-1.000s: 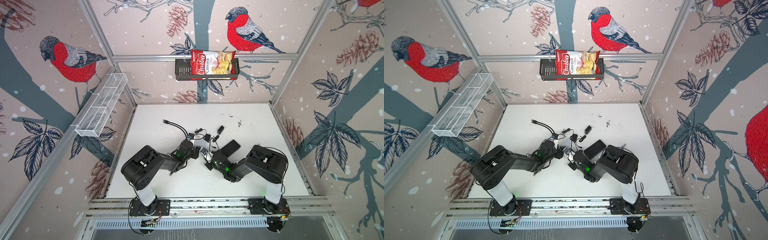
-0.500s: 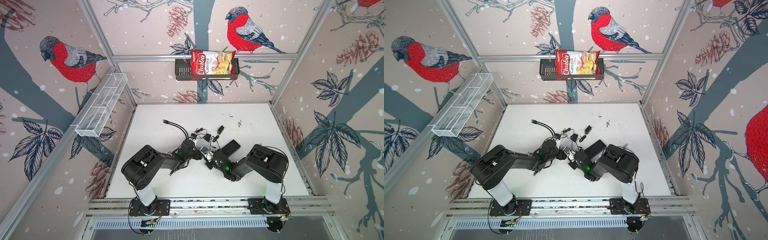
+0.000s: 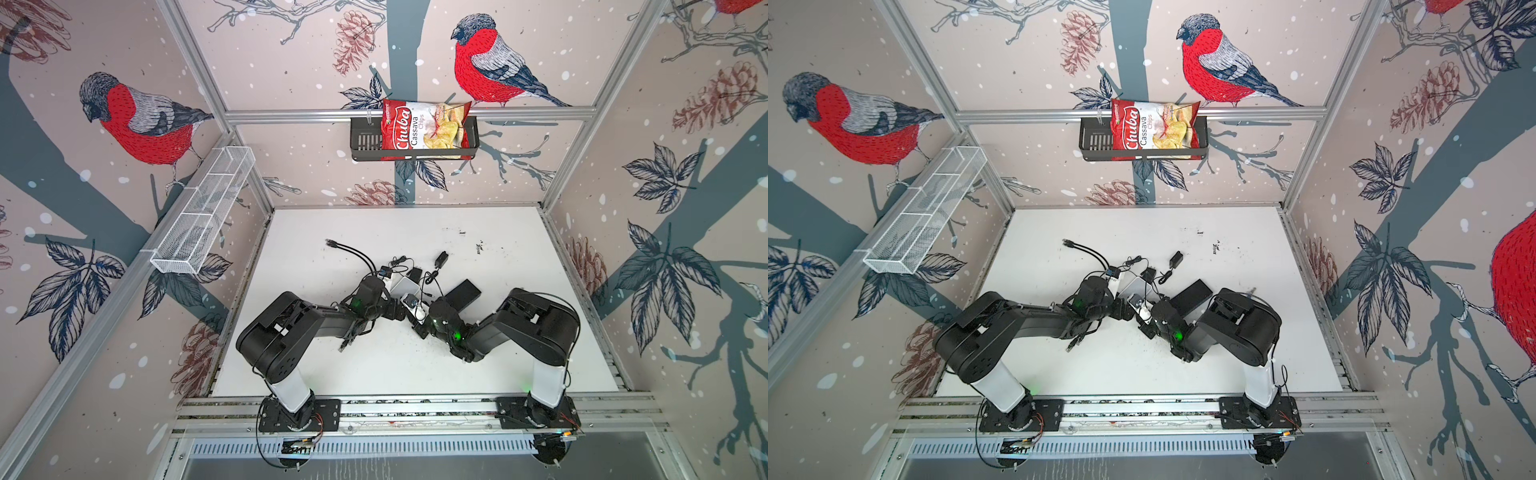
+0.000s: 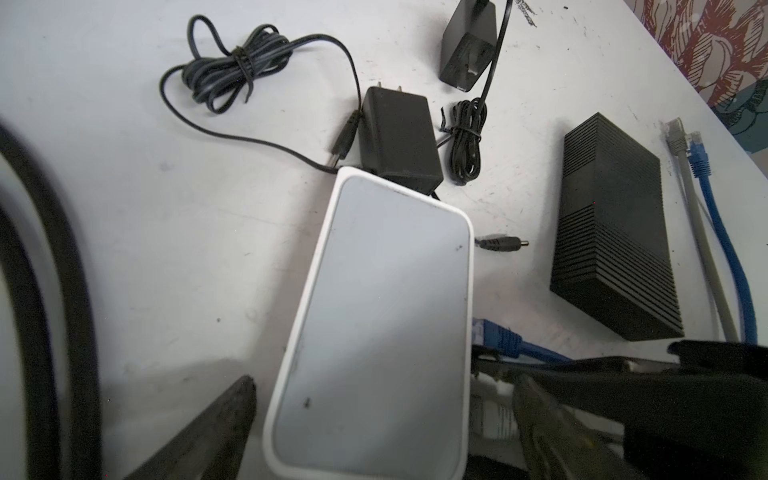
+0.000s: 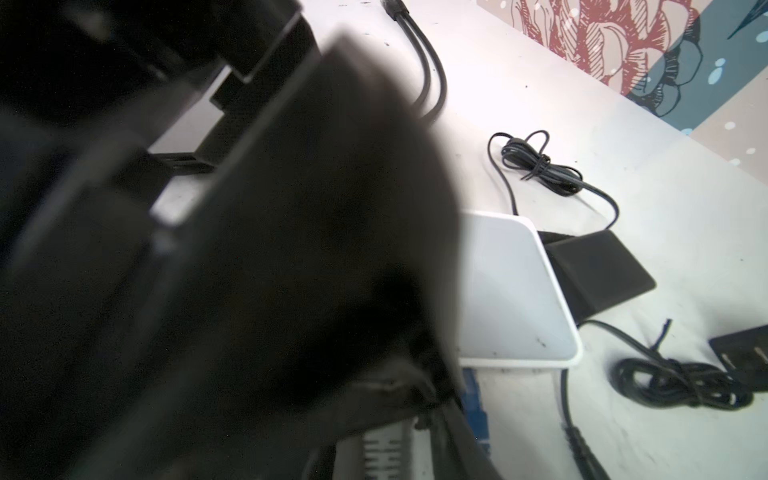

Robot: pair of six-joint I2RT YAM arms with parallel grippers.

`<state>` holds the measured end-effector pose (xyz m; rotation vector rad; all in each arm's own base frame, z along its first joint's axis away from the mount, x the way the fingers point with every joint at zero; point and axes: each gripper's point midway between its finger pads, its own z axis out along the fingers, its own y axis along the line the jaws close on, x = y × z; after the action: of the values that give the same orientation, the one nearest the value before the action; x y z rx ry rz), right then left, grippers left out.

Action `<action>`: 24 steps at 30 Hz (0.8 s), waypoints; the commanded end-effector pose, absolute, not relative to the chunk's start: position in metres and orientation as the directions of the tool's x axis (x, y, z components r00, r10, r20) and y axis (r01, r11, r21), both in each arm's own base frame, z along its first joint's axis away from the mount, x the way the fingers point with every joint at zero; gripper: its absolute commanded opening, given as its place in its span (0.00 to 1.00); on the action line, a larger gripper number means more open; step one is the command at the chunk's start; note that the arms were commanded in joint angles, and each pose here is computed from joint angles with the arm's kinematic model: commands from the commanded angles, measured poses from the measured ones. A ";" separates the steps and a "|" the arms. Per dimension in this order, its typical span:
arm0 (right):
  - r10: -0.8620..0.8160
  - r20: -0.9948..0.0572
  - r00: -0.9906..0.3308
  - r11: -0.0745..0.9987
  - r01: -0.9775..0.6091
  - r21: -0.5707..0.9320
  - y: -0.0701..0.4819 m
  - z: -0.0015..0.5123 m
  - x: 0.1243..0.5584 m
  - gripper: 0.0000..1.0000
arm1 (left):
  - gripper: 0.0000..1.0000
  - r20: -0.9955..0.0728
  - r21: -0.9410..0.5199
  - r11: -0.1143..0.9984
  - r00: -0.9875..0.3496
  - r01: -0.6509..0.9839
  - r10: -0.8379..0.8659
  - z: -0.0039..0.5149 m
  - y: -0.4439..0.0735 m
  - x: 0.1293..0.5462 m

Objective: Insert the plug into the switch port
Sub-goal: 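Open the right gripper and lift off the plug while the left gripper rises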

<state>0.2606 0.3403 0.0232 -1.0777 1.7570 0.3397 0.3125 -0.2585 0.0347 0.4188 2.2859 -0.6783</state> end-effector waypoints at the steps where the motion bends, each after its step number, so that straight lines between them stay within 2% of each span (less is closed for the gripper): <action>1: -0.513 -0.855 -0.082 0.551 -0.795 -0.254 0.340 0.027 0.260 0.37 | 0.96 -0.620 -0.343 0.850 -0.776 0.400 0.115 0.013 -0.241 0.300; 9: -0.500 -0.864 -0.060 0.534 -0.806 -0.253 0.337 0.040 0.258 0.43 | 0.96 -0.660 -0.328 0.864 -0.747 0.381 0.080 0.032 -0.234 0.317; 16: -0.488 -0.872 -0.024 0.485 -0.838 -0.249 0.345 0.059 0.253 0.43 | 0.97 -0.723 -0.317 0.863 -0.689 0.394 0.049 0.065 -0.239 0.335; 24: -0.442 -0.896 -0.040 0.548 -0.803 -0.235 0.337 0.097 0.270 0.44 | 0.97 -0.778 -0.306 0.908 -0.625 0.287 -0.065 0.098 -0.214 0.348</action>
<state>0.2664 0.3379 0.0875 -1.0814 1.6597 0.3942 0.3427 -0.2279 0.0904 0.2457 2.2123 -0.5684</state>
